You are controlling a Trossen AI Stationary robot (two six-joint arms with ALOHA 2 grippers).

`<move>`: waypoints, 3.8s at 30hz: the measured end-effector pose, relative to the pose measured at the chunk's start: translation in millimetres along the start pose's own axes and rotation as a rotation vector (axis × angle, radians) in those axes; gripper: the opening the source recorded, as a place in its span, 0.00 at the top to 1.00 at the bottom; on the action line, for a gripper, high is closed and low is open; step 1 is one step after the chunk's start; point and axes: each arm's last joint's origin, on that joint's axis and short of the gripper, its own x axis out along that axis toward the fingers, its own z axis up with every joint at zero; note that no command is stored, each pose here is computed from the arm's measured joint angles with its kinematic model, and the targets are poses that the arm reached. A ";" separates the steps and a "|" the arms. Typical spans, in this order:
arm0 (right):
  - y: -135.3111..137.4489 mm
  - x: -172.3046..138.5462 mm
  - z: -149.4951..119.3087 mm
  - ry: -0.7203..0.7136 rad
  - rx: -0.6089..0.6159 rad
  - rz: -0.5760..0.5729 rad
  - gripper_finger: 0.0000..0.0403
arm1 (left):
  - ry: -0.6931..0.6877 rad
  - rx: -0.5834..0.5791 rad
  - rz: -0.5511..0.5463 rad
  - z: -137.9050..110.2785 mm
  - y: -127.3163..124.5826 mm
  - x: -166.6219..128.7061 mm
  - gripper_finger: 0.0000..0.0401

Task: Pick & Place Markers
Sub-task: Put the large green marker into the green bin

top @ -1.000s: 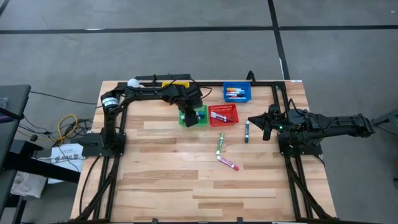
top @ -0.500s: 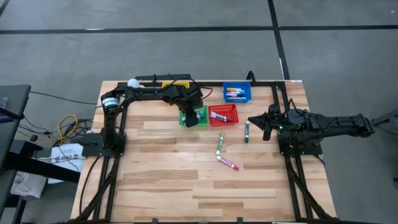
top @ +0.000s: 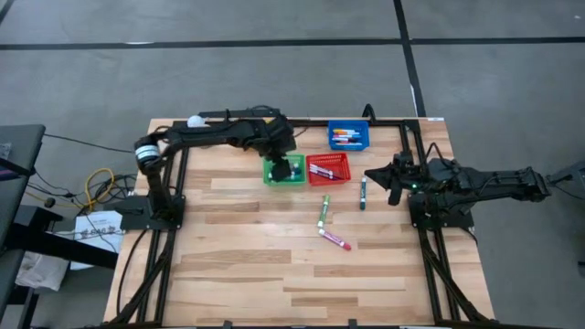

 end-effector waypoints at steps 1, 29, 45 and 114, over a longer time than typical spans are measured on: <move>0.6 0.0 0.5 -0.001 0.004 0.012 0.99 | -0.024 -0.012 0.004 1.5 -0.5 -9.0 0.46; 45.3 35.2 42.8 0.853 0.221 -0.378 0.69 | -0.395 -0.116 0.224 -5.4 21.0 -152.8 0.46; 30.6 84.1 4.5 1.012 0.443 -0.766 0.63 | -0.396 -0.166 0.267 -10.5 41.0 -156.1 0.46; -33.6 70.8 -51.7 0.958 0.619 -0.855 0.86 | -0.465 -0.177 0.232 -5.4 41.8 -158.6 0.46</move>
